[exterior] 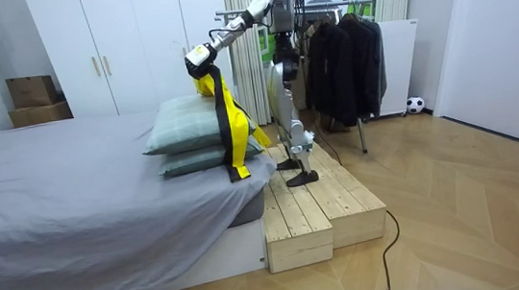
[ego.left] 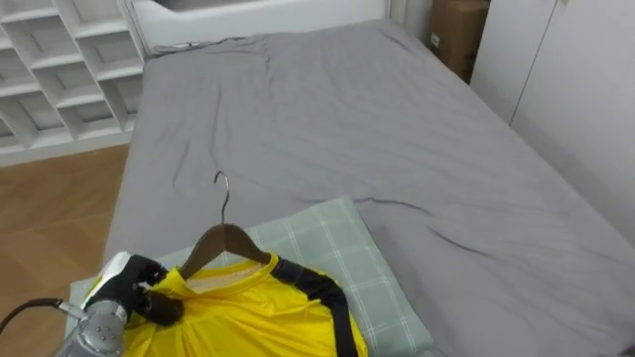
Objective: Hang clothes
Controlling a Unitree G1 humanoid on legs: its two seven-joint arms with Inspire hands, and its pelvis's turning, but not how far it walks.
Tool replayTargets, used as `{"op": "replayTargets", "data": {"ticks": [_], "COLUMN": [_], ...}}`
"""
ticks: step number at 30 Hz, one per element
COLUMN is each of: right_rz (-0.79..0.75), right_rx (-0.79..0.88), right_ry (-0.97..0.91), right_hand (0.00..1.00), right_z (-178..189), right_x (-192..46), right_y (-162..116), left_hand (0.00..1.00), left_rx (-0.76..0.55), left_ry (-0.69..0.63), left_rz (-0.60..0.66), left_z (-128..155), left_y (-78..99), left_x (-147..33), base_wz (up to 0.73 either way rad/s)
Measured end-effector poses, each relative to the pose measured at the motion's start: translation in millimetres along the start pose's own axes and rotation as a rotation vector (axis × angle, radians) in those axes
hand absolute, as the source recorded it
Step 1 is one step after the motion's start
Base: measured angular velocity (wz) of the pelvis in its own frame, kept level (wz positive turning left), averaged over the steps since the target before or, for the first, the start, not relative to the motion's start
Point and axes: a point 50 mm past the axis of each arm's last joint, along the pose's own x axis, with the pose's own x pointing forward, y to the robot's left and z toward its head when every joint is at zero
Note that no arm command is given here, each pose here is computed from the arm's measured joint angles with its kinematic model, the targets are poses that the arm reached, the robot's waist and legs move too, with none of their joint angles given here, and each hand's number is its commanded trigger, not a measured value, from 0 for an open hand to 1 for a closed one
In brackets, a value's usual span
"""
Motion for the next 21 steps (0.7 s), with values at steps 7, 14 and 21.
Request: {"op": "replayTargets", "data": {"ticks": [7,14,21], "right_rz": [-0.002,-0.002,-0.004], "right_rx": [-0.008,0.008,0.024], "right_ry": [0.024,0.021,0.035], "right_hand": [0.0,0.0,0.0], "right_z": [-3.9,-3.8,-9.8], "right_x": [-0.3,-0.4,-1.1], "right_y": [-0.8,-1.4,-2.5], "left_hand": [1.0,1.0,1.0], "left_rx": [-0.001,0.0,0.002], "left_ry": [-0.018,-0.067,-0.074], "left_rz": [0.007,0.027,0.028], "left_z": [3.3,9.9,7.4], "left_y": [1.4,3.7,2.3], "left_x": [-0.6,-5.0,-8.2], "base_wz": [0.0,0.01,0.0]}}
